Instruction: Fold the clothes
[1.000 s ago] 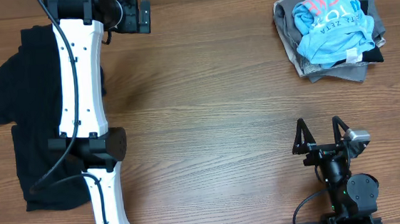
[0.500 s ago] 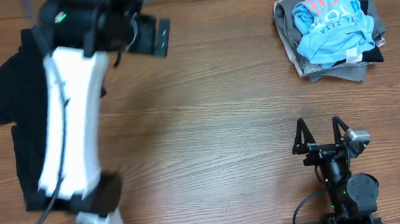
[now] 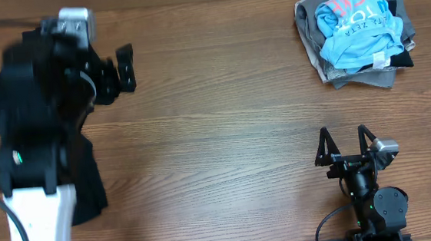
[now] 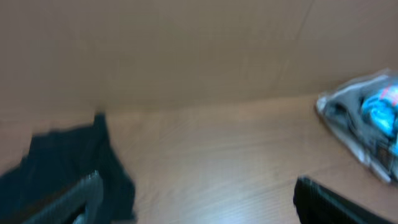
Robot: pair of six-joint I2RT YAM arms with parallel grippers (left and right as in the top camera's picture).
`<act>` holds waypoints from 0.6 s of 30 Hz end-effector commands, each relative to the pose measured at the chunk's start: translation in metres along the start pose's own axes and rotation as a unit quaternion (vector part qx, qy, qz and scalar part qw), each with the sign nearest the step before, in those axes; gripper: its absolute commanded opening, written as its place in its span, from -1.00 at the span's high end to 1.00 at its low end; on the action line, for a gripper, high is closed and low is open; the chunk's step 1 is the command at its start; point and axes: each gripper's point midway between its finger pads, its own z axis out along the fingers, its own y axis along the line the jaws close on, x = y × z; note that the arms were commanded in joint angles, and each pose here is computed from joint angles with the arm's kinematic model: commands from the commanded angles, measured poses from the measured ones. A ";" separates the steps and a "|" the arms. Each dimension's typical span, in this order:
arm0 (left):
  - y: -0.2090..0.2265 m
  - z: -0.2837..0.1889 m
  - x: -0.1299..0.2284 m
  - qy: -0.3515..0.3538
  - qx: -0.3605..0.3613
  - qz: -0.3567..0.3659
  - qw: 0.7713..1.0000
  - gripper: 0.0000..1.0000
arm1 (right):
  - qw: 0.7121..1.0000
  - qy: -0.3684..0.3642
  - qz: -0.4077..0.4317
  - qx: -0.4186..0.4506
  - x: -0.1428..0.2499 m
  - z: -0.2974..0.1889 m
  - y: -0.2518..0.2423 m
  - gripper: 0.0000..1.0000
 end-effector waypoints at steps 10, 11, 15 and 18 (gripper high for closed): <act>-0.003 -0.034 0.121 -0.141 0.001 0.031 0.989 -1.00 | 1.000 -0.003 0.002 0.003 0.001 0.000 -0.002 -1.00; -0.002 -0.035 0.131 -0.150 -0.003 0.032 0.988 -1.00 | 1.000 -0.003 0.002 0.003 0.001 0.000 -0.002 -1.00; 0.003 -0.039 0.163 -0.187 -0.013 0.036 0.982 -1.00 | 1.000 -0.003 0.002 0.003 0.001 0.000 -0.002 -1.00; 0.005 -0.039 0.185 -0.199 -0.020 0.037 0.979 -1.00 | 1.000 -0.003 0.002 0.003 0.001 0.000 -0.002 -1.00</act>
